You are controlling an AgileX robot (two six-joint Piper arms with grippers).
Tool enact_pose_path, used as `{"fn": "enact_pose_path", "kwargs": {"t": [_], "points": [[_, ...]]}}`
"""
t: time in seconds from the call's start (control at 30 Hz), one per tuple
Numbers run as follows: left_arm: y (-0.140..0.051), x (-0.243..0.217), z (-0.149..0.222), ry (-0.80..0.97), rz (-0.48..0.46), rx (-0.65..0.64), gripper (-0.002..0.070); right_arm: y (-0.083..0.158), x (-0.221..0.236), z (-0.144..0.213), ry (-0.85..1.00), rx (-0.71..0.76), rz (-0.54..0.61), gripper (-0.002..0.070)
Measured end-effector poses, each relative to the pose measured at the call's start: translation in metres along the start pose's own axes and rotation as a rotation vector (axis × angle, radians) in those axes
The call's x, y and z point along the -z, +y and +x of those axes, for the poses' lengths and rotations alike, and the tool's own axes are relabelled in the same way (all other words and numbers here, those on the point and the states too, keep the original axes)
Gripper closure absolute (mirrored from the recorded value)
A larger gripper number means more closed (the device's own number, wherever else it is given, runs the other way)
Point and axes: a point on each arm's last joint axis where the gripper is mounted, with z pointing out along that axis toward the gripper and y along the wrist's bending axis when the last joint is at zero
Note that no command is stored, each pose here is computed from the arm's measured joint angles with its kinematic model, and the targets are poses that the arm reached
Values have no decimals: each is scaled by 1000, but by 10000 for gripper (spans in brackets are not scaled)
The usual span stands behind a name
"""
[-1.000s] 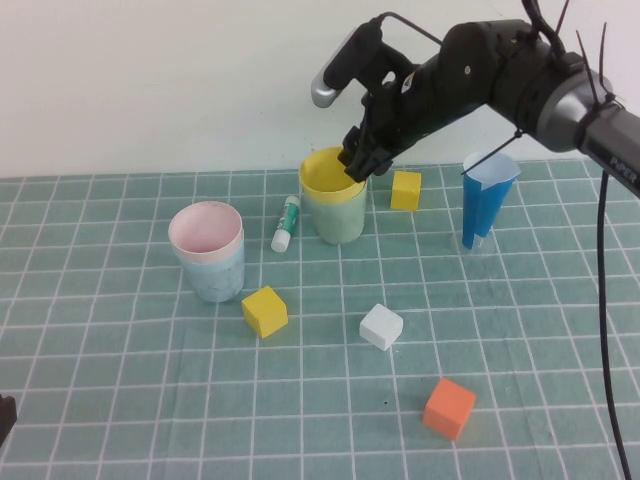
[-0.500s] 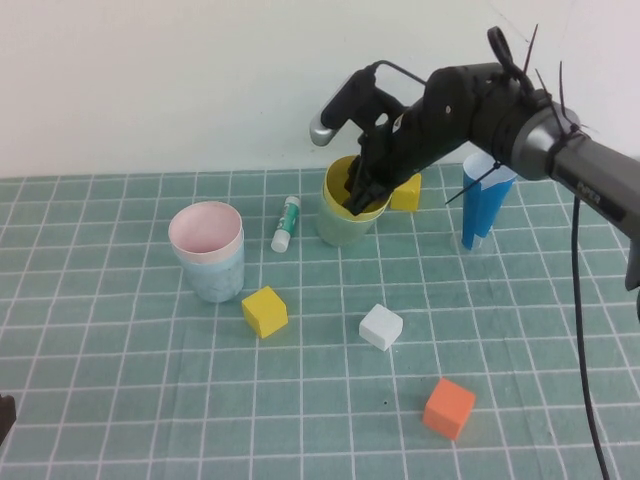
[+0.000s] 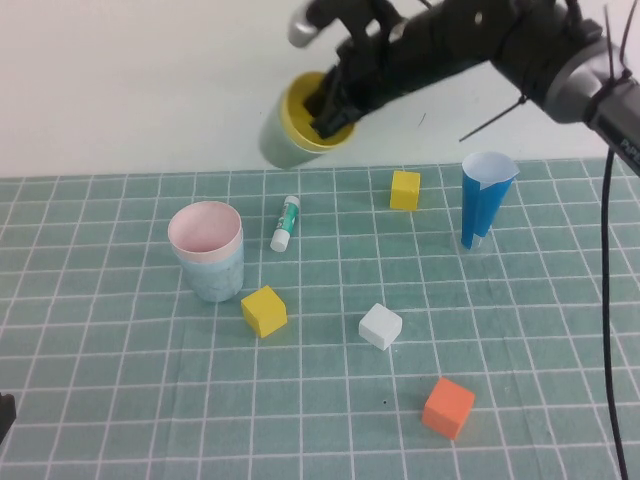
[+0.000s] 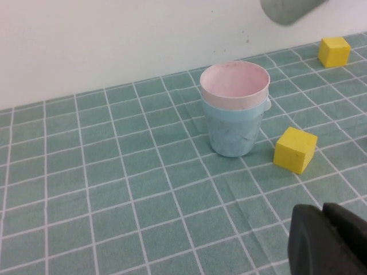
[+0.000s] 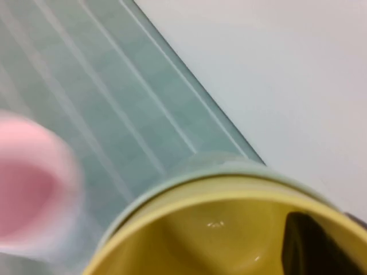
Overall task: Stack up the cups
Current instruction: Place the green cup on the pink cup
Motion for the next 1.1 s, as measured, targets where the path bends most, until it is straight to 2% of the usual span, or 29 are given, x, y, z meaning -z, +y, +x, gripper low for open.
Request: {"fn": "enact_pose_path", "kwargs": {"t": [0.2, 0.37, 0.63, 0.9, 0.97, 1.1], "points": [[0, 0, 0, 0, 0, 0, 677, 61, 9, -38, -33, 152, -161, 608], [0, 0, 0, 0, 0, 2, 677, 104, -3, -46, 9, 277, -186, 608], [0, 0, 0, 0, 0, 2, 677, 102, -33, -27, 83, 322, -124, 608], [0, 0, -1, -7, 2, 1, 677, 100, -46, -22, 65, 321, -97, 607], [0, 0, -1, -7, 2, 1, 677, 100, -49, -20, 67, 322, -97, 587], [0, 0, -1, -7, 2, 1, 677, 100, -52, -19, 58, 321, -89, 480]]}}
